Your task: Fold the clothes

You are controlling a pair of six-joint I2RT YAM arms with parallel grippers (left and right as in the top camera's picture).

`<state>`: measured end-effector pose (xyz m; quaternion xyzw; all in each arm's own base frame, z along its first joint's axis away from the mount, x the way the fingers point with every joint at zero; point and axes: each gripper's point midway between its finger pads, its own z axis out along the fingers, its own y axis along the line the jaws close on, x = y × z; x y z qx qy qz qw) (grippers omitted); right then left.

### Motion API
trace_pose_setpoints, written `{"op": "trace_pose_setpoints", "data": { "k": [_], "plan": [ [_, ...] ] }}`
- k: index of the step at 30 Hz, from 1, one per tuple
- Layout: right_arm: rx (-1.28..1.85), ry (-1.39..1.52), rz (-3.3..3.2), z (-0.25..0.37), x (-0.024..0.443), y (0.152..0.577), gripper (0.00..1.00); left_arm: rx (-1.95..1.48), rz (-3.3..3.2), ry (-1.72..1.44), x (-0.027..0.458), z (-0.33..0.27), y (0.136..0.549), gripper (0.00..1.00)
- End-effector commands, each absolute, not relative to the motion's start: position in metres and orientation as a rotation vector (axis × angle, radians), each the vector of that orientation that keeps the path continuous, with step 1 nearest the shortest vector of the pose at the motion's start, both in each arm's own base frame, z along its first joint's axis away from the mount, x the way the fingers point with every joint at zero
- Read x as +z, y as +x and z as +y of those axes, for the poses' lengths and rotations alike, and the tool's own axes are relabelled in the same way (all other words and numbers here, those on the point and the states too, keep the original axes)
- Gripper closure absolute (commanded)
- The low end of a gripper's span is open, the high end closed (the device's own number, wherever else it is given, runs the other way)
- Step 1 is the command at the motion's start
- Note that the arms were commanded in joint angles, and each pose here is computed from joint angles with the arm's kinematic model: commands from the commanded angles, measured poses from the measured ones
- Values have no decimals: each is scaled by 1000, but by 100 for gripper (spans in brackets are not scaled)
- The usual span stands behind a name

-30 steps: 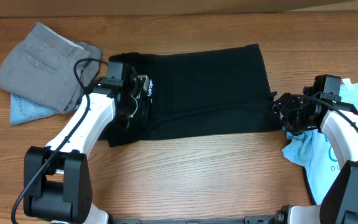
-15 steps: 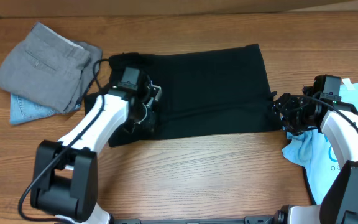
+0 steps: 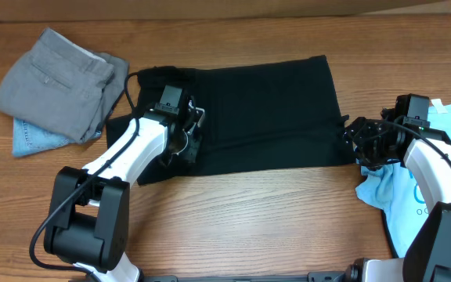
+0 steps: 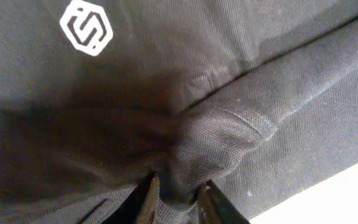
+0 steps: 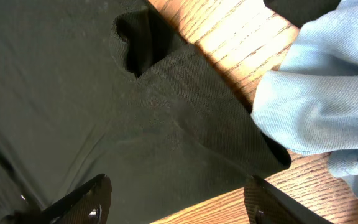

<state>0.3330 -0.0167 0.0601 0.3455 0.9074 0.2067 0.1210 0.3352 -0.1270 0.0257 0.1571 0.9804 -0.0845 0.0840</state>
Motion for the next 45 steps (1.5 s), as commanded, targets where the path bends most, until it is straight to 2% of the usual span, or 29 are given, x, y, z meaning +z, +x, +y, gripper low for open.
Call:
{"op": "trace_pose_setpoints", "data": {
  "k": [1,4,8,13,21,22,24,26,30,34,38,39,42,45],
  "plan": [
    [592,990,2632,-20,66,340,28,-228,2940,503,18,-125,333,76],
    [592,990,2632,-20,66,340,28,-227,2941,504,18,-125,332,79],
    [592,990,2632,-20,66,340,28,-308,2937,509,20,-134,330,96],
    [592,990,2632,-20,66,340,28,-327,2924,507,40,-138,341,96],
    [592,990,2631,-20,66,340,28,-257,2754,543,80,-142,389,96],
    [592,990,2632,-20,66,340,28,-262,2745,543,81,-143,391,96],
    [592,991,2632,-20,66,339,28,-262,2743,545,79,-144,392,85],
    [592,992,2635,-20,66,339,28,-262,2755,552,76,-145,390,69],
    [592,994,2638,-19,65,338,28,-252,2785,555,72,-143,384,60],
    [592,1000,2646,-19,65,336,28,-82,2876,490,69,-110,375,64],
    [591,997,2649,-19,64,335,28,-204,2939,496,67,-110,360,76],
    [591,995,2649,-19,64,336,28,-250,2934,530,67,-115,357,76],
    [591,995,2647,-19,65,336,28,-373,2891,648,71,-135,353,62],
    [591,994,2646,-19,65,336,28,-370,2850,742,70,-151,352,61]
  ]
}}
